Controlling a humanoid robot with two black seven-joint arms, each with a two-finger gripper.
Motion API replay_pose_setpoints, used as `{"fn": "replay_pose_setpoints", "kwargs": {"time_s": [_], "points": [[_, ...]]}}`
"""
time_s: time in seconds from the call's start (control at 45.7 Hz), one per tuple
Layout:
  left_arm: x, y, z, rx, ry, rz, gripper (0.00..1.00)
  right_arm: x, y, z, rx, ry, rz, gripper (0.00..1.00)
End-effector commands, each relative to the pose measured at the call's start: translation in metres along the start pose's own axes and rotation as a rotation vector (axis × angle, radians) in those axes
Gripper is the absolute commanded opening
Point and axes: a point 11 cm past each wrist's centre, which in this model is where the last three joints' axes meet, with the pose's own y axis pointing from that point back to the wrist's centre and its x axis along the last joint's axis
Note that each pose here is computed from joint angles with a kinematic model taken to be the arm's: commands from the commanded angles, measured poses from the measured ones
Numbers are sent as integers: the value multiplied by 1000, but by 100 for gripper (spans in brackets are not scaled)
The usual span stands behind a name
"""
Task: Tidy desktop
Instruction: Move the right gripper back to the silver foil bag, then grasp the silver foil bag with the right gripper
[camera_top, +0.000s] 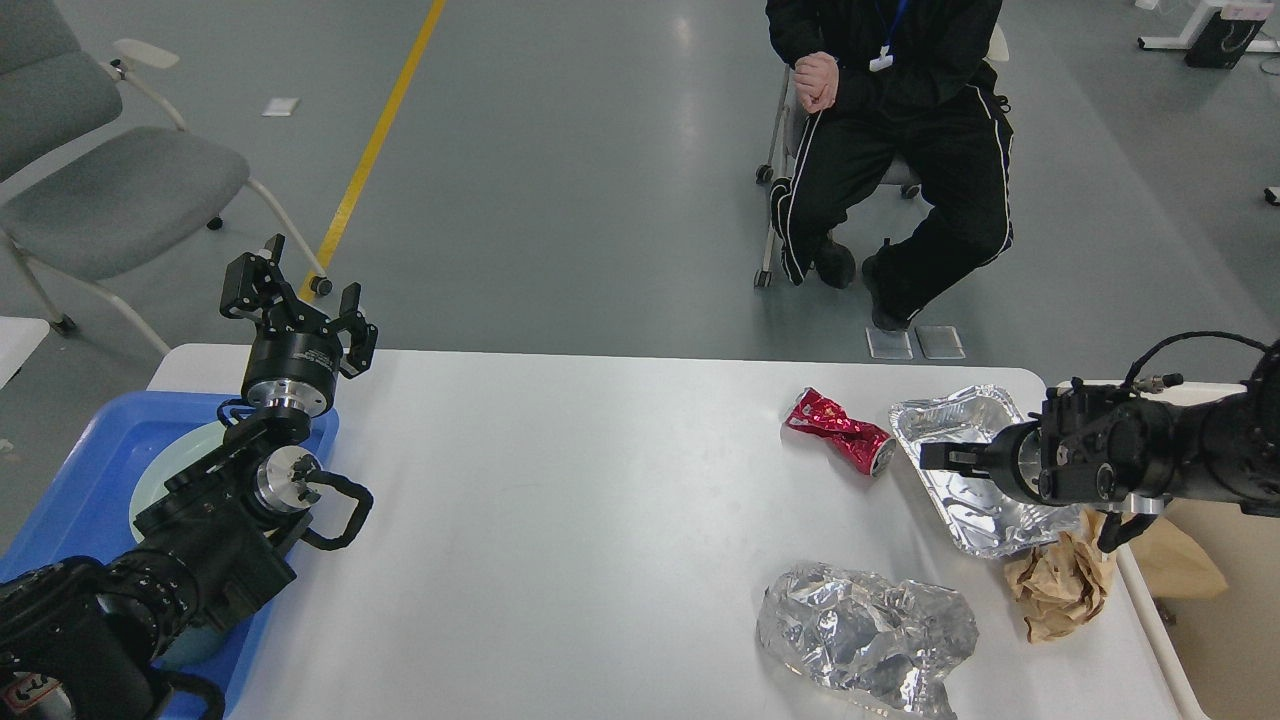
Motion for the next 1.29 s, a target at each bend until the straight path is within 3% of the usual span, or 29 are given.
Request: {"fn": "replay_pose_setpoints", "kwargs": {"time_s": [0.0,0.307,0.416,0.525,0.569,0.701,0.898,0.985,1.095,1.204,1.27], "points": [[0,0,0,0,0,-1,96,-13,-19,-6,-3,39,7,100],[0,0,0,0,2,0,96,-38,-35,-6,-6,56,-13,100],[0,0,0,0,2,0,96,-36,-38,-3,-14,58,2,95],[0,0,0,0,1,1,96,-44,-41,-2,-17,63,-9,83],[0,0,0,0,2,0,96,-45,-41,-1,-19,60,-8,73],[1,0,0,-1,0,2,96,-48,-42,0,-20,61,-13,66],[1,0,0,-1,0,2,96,-41,-44,2,-24,63,42,44],[1,0,0,-1,0,2,96,-40,-44,2,-22,61,53,39],[0,0,0,0,2,0,96,-38,-43,1,-21,56,65,23],[0,0,0,0,0,0,96,-37,-43,0,-19,57,66,0],[0,0,0,0,1,1,96,-36,-43,-2,-17,58,67,0]]}}
